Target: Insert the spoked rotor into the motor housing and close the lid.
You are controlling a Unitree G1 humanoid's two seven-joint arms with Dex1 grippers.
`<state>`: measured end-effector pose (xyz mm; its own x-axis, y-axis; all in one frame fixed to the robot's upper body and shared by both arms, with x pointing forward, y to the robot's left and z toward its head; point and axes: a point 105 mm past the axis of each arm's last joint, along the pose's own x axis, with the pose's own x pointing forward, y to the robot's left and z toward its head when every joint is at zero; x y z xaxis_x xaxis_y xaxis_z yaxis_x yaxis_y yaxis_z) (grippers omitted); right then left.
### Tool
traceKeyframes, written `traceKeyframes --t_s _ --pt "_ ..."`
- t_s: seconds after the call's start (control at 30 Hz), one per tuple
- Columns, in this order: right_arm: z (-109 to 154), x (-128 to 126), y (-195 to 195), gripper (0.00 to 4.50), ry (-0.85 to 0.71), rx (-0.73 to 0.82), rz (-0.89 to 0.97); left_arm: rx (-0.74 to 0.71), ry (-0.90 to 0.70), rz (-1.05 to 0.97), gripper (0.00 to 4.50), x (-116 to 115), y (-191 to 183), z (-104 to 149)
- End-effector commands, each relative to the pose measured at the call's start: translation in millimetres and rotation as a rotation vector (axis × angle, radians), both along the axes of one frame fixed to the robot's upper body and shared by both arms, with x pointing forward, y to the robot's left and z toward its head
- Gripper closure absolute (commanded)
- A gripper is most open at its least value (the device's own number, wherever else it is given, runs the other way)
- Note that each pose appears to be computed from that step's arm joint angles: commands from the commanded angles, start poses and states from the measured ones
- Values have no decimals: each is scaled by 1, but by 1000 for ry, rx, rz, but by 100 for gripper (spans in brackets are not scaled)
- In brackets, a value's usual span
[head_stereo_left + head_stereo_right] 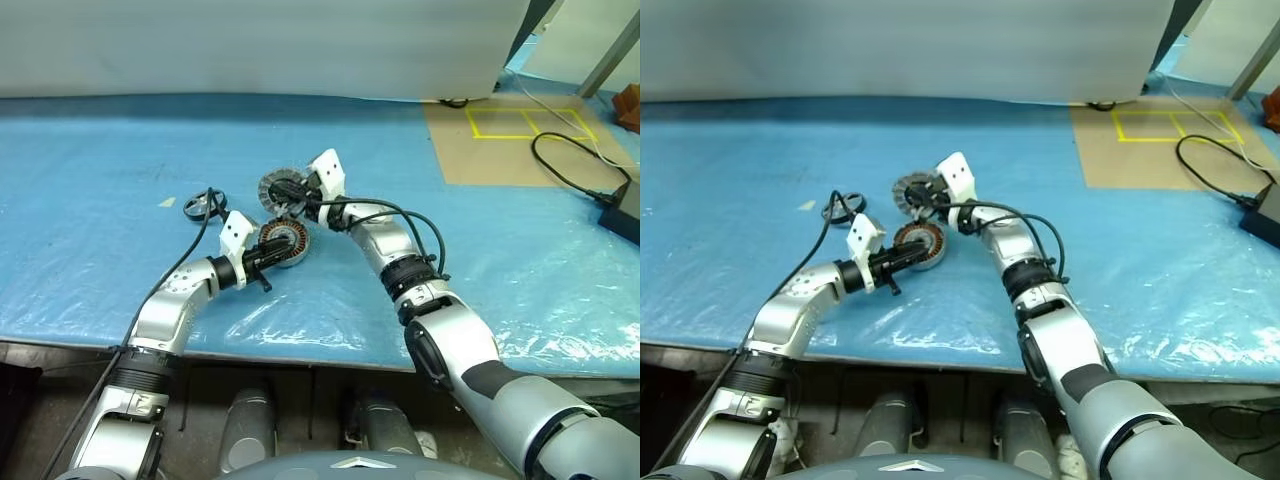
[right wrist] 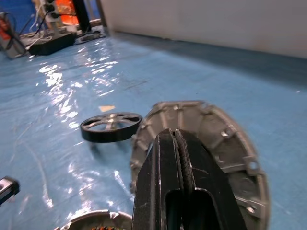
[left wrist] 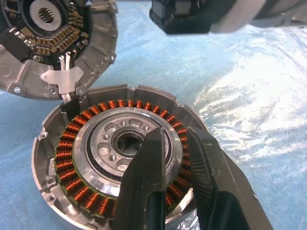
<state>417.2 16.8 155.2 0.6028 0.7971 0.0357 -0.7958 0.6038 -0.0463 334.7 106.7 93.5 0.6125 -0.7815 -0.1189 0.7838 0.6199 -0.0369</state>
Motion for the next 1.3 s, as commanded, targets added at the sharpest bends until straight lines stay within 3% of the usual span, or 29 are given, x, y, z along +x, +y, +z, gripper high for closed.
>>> traceKeyframes --t_s 0.03,0.33,0.6,0.87,1.0,1.23,1.3 --pt "10 -3 10 450 -44 12 19 -13 -41 2 370 1 2 11" --pt "2 -9 12 450 -40 0 50 -16 -45 7 370 3 2 13" --pt "46 -30 14 450 -7 178 253 -47 -52 -40 370 -6 2 23" --pt "41 -59 -17 450 69 66 426 -46 -102 -87 370 -17 7 48" --pt "35 -63 -38 450 77 5 411 -3 -135 -45 370 -21 30 60" --pt "11 -58 -77 450 62 -120 277 14 -96 174 370 -5 91 68" --pt "5 -57 -85 408 58 -131 241 39 -109 207 375 -3 100 67"
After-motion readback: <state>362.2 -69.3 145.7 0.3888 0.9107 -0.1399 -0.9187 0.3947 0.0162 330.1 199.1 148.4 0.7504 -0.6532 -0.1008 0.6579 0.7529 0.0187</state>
